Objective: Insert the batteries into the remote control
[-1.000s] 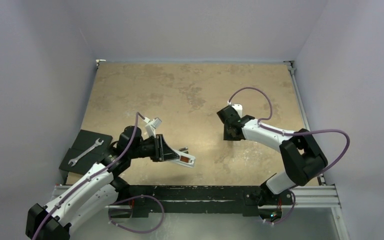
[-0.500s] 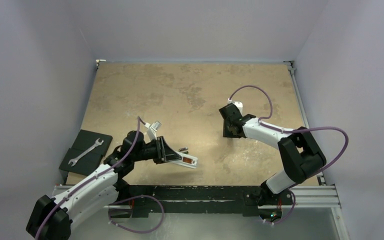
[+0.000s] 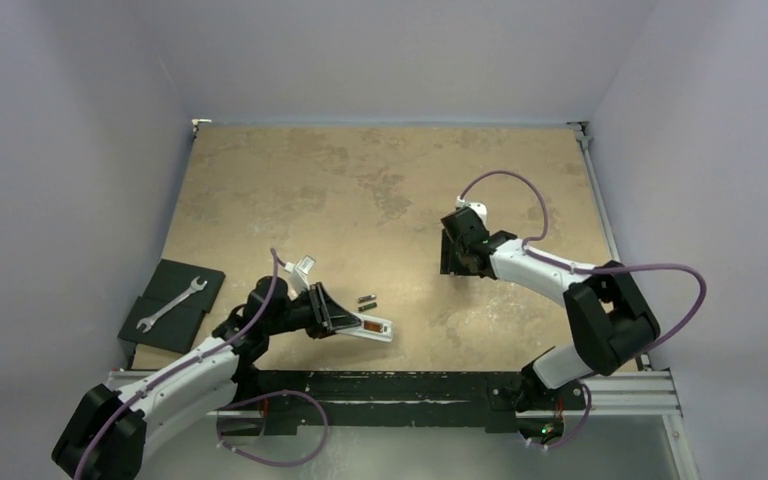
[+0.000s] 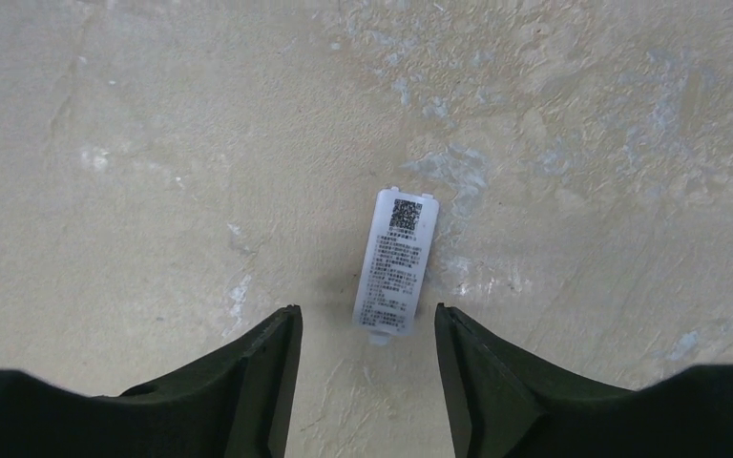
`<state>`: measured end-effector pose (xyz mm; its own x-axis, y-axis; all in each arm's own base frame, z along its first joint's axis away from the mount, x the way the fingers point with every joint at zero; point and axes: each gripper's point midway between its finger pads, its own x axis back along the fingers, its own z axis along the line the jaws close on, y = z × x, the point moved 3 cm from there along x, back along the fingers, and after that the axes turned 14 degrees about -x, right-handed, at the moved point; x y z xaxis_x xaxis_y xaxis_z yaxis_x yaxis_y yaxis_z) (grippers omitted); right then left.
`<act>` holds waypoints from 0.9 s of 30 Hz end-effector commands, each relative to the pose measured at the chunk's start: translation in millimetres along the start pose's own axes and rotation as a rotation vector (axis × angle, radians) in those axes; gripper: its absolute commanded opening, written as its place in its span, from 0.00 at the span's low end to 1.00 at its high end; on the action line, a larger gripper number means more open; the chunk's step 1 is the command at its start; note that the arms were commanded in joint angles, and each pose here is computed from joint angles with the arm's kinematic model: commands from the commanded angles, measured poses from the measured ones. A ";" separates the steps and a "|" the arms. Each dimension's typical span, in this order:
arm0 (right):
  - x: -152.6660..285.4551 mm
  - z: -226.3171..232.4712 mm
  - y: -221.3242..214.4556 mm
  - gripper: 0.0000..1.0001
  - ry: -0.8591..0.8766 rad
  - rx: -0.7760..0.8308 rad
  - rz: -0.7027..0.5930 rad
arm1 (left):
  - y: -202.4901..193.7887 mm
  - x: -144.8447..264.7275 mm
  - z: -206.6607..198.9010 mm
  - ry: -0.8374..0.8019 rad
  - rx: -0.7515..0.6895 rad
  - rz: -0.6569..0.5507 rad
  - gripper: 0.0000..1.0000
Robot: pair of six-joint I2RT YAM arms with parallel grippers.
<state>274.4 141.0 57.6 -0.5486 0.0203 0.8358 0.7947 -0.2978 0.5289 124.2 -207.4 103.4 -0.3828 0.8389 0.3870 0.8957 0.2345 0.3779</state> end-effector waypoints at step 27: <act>64.5 13.1 11.1 0.77 0.285 -0.008 -0.064 | -20.2 -28.8 38.2 0.096 0.041 0.023 0.28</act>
<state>251.7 149.9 115.9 -0.6390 -0.1965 0.7437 0.7587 -0.3203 0.5672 124.9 -221.0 66.7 -0.3723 0.8280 0.4193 0.9153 0.2529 0.3134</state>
